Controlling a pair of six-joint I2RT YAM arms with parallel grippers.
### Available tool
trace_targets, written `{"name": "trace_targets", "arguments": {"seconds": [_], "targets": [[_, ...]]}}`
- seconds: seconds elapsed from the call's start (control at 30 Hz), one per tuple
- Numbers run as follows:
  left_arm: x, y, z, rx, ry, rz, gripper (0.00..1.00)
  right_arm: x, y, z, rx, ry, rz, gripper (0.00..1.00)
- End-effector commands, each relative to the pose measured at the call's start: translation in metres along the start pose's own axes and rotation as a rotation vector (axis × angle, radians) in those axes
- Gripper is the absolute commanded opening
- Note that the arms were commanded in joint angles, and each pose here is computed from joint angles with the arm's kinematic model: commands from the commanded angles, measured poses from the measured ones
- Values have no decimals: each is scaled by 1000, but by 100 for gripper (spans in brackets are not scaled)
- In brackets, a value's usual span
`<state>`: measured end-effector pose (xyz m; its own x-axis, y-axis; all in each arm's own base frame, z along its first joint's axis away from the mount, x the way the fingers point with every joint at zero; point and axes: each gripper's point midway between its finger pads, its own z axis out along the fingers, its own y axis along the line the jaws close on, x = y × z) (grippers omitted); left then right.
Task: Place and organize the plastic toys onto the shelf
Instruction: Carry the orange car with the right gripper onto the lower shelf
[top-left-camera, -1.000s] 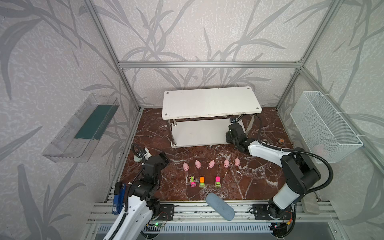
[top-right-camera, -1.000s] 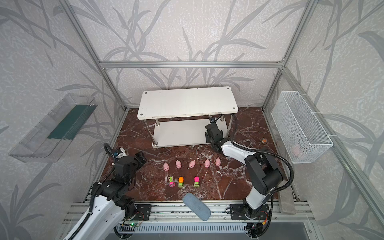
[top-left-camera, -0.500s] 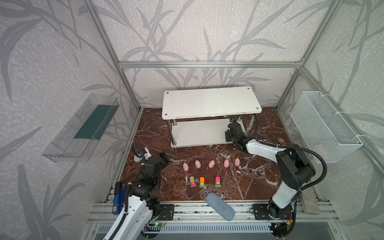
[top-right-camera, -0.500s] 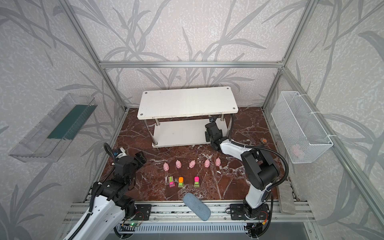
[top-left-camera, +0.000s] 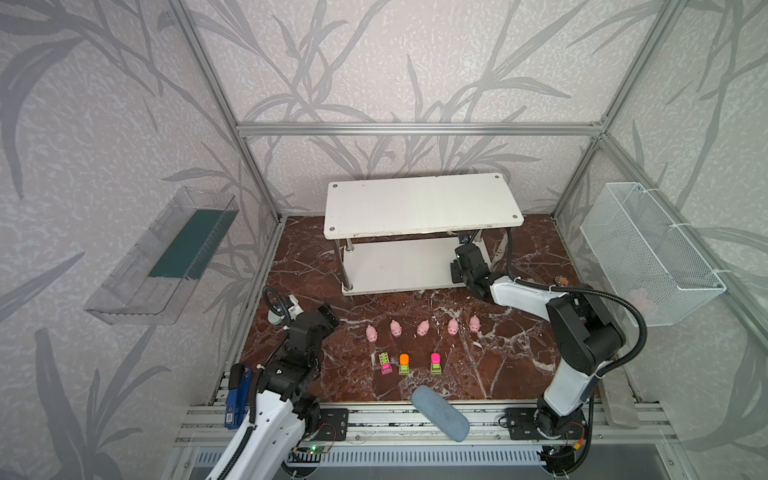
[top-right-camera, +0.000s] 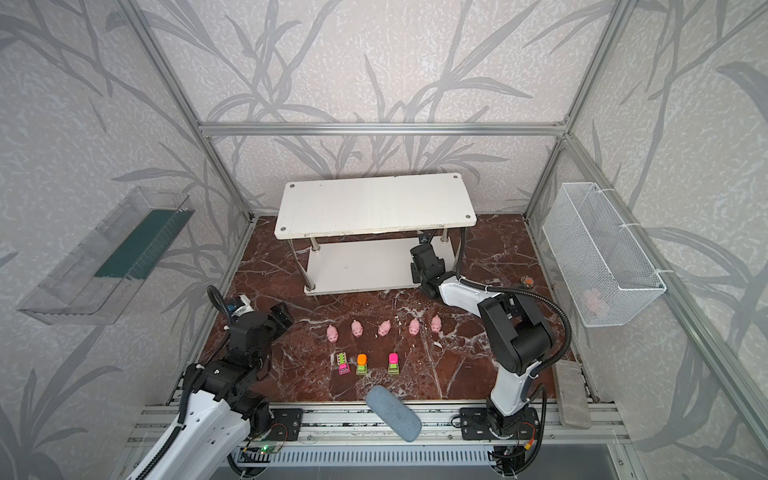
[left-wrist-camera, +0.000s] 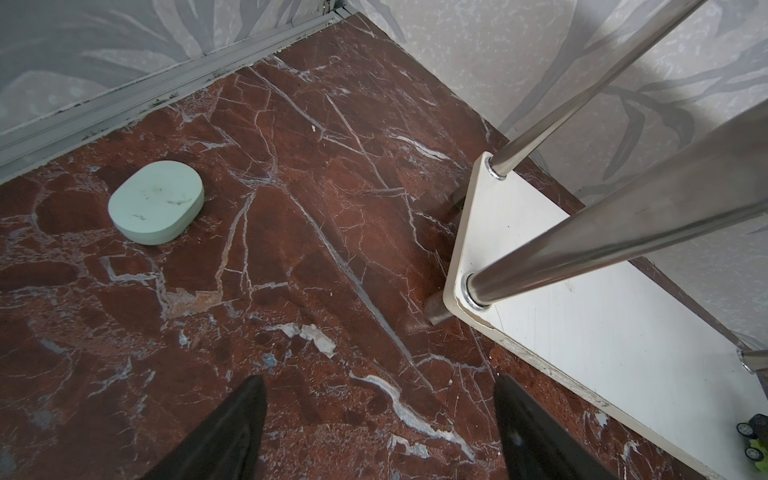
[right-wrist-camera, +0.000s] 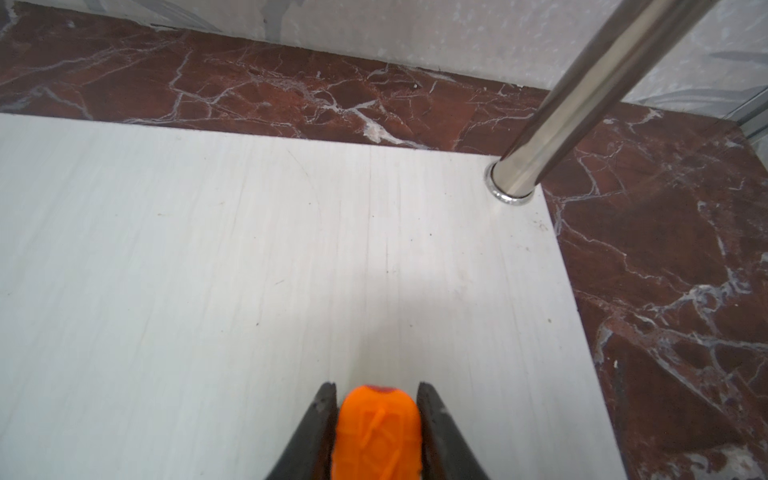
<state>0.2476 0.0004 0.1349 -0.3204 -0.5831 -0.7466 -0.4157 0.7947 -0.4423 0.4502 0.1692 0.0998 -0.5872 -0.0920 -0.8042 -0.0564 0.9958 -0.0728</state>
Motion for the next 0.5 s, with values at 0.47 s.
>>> {"name": "trace_targets", "arguments": {"seconds": [0.47], "targets": [[4,8,1,-23,-9,-15,84,-17,-9,-13,5,-45,52,43]]}}
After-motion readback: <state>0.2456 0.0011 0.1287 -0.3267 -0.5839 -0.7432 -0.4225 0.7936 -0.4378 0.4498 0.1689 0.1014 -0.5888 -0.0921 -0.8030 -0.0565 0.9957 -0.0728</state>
